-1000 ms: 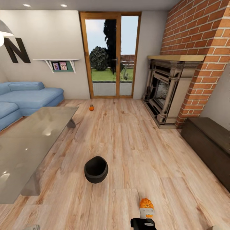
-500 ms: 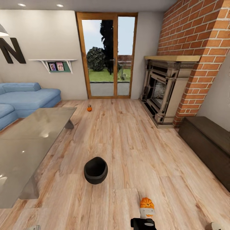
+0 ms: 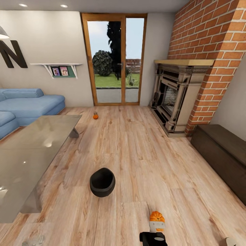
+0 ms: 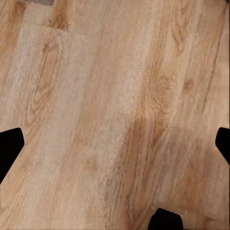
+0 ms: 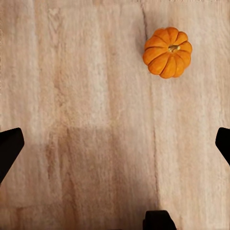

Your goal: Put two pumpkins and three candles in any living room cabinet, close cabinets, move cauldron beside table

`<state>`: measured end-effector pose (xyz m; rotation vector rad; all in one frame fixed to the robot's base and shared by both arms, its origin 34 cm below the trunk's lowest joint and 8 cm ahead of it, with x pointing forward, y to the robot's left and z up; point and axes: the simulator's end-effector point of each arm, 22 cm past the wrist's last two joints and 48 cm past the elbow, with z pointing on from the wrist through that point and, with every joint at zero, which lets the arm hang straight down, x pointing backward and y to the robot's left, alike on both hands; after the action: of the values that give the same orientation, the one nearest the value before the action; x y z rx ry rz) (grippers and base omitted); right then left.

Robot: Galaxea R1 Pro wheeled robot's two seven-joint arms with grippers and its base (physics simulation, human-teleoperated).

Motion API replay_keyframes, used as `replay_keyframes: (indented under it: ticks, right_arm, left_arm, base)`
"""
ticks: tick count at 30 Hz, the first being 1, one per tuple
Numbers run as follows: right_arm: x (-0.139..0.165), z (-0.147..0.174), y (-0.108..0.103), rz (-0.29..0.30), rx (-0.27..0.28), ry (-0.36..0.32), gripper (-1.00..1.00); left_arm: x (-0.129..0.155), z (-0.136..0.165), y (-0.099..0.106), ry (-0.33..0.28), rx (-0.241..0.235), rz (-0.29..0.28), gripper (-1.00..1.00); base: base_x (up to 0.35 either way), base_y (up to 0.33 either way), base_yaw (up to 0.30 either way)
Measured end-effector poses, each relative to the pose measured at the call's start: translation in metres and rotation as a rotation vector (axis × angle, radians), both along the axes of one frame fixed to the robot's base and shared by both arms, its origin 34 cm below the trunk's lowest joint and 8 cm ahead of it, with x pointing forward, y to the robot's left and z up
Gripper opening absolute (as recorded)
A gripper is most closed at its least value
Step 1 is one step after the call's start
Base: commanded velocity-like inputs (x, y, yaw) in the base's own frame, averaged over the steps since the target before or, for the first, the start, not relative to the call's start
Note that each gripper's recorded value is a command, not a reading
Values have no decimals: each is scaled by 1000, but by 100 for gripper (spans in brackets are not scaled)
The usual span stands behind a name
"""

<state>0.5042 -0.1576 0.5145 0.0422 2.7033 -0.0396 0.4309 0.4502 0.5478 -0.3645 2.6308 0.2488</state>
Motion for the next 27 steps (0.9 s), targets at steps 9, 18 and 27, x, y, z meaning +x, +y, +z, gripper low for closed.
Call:
replay_keyframes:
  ticks: [9,18,27]
  right_arm:
    - [64,56,1,4,10,-50,100]
    - [90,96,7,-40,75,1,100]
    - [94,99,8,-39,72,36,100]
  left_arm:
    - [87,66,-58,-15,-108,-62,100]
    - [98,61,-94,3,-124,-23,100]
    - [110,75,-101,-31,-121,-24,100]
  base:
    - [0,0,0]
    - [0,0,0]
    - [0,39,0]
